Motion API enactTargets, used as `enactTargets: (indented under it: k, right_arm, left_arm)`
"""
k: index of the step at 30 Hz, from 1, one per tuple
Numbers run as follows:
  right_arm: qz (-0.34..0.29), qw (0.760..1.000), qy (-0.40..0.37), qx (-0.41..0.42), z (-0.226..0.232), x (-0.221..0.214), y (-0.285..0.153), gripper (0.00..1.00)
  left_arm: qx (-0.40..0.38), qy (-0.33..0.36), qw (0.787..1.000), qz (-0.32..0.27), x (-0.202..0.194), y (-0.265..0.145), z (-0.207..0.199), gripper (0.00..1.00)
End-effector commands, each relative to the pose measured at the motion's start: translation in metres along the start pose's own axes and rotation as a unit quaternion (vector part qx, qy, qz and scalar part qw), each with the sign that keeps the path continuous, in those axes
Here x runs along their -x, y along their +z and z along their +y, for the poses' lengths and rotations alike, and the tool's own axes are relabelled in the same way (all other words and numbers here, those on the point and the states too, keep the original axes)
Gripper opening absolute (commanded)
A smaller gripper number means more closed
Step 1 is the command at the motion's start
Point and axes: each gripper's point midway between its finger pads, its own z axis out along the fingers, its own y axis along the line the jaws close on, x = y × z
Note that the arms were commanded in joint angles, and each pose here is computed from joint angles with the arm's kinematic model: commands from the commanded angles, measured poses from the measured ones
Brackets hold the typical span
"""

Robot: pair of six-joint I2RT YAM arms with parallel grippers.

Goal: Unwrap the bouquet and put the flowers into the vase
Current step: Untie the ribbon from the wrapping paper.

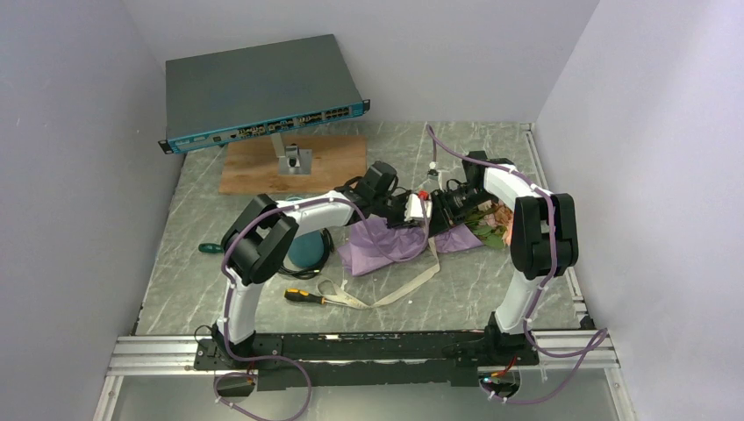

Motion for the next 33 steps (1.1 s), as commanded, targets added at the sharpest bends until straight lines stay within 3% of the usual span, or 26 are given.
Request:
enactTargets:
  k: [1,8,10,13,16,27,30,33]
  right_arm:
    - [-0.012,1.000,-0.022,-0.004,-0.001,0.009,-0.002,0.16]
    - [-0.007,1.000,-0.025,-0.003,0.001,0.007,-0.003,0.09]
    - [-0.006,1.000,-0.028,-0.003,0.001,0.007,-0.005,0.09]
    - [0.003,1.000,-0.029,-0.007,0.000,0.002,-0.006,0.09]
    - [0.013,1.000,-0.023,-0.010,-0.003,-0.008,-0.008,0.10]
    - [0.031,0.999,-0.004,-0.013,-0.011,-0.035,-0.016,0.11]
    - [0.035,0.999,-0.001,-0.016,-0.014,-0.043,-0.021,0.04]
    - [0.037,0.999,0.001,-0.015,-0.015,-0.046,-0.021,0.03]
  left_arm:
    - [-0.027,0.047,0.998,-0.022,0.026,0.001,-0.009,0.36]
    - [-0.043,0.053,0.998,-0.006,0.014,0.009,-0.014,0.38]
    - [-0.042,0.050,0.998,-0.002,0.011,0.009,-0.013,0.30]
    - [-0.035,0.020,0.999,0.000,0.010,0.007,-0.009,0.08]
    - [-0.019,-0.012,1.000,0.003,0.005,0.002,-0.001,0.00]
    - [0.053,-0.126,0.990,0.019,-0.024,-0.016,0.037,0.00]
    - [0.067,-0.147,0.987,0.024,-0.031,-0.020,0.045,0.00]
    - [0.073,-0.156,0.984,0.034,-0.038,-0.021,0.047,0.00]
